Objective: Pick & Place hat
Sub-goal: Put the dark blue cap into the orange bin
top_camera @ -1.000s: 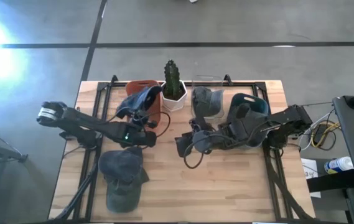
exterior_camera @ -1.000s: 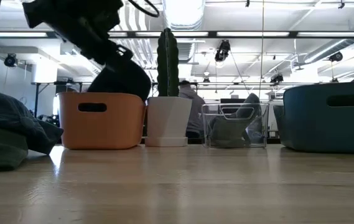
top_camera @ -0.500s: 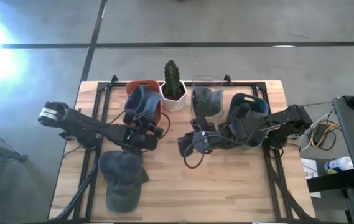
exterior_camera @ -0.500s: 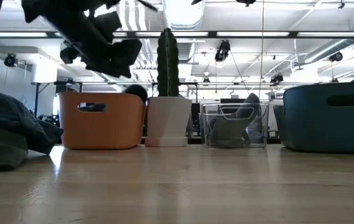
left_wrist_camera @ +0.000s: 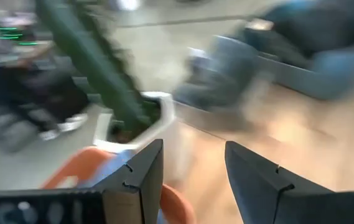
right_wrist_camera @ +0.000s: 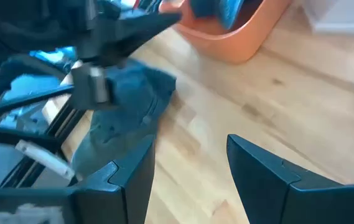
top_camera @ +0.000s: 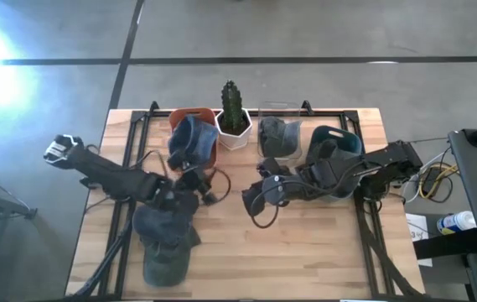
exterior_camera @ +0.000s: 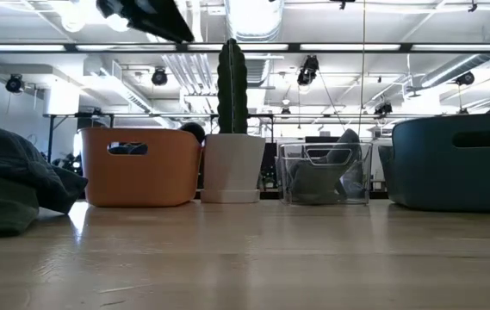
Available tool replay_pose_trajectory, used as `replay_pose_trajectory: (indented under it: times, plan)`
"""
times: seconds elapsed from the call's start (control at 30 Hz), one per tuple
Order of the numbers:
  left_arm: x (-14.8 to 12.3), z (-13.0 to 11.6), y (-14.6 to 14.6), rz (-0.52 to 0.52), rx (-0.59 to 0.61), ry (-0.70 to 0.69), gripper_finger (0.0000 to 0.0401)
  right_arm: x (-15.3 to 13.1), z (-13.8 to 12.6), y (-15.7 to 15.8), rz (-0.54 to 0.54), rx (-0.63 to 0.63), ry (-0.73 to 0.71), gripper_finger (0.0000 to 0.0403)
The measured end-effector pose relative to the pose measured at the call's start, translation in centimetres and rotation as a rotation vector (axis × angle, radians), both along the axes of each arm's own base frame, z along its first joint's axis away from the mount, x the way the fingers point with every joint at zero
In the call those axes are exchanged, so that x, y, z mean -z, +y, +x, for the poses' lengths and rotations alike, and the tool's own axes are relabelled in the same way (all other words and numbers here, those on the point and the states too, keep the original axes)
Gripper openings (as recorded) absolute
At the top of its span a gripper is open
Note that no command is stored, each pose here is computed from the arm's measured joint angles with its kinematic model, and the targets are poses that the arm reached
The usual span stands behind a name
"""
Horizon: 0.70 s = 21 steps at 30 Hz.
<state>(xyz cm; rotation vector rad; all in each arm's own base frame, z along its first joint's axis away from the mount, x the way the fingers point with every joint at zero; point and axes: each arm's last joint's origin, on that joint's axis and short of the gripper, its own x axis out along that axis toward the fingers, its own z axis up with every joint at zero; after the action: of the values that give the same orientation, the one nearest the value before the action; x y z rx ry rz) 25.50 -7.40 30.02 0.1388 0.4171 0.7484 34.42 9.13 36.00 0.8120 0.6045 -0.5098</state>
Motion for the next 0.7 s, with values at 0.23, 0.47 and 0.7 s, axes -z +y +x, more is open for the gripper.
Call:
replay_pose_trajectory:
  times: [0.23, 0.47, 0.7]
  plan:
    - [1.0, -3.3, -3.6, -0.29, 0.216, 0.124, 0.0165, 1.8, 0.0, 0.8, 0.061, -0.083, 0.063, 0.0194]
    - [3.9, -8.0, -5.3, -0.493, 0.109, 0.344, 0.0165, 5.9, 2.2, 2.0, 0.193, -0.143, -0.009, 0.0194]
    - [6.4, -10.8, -4.3, -0.636, -0.185, 0.488, 0.0165, 9.1, 4.2, 2.7, 0.295, -0.121, -0.094, 0.0194]
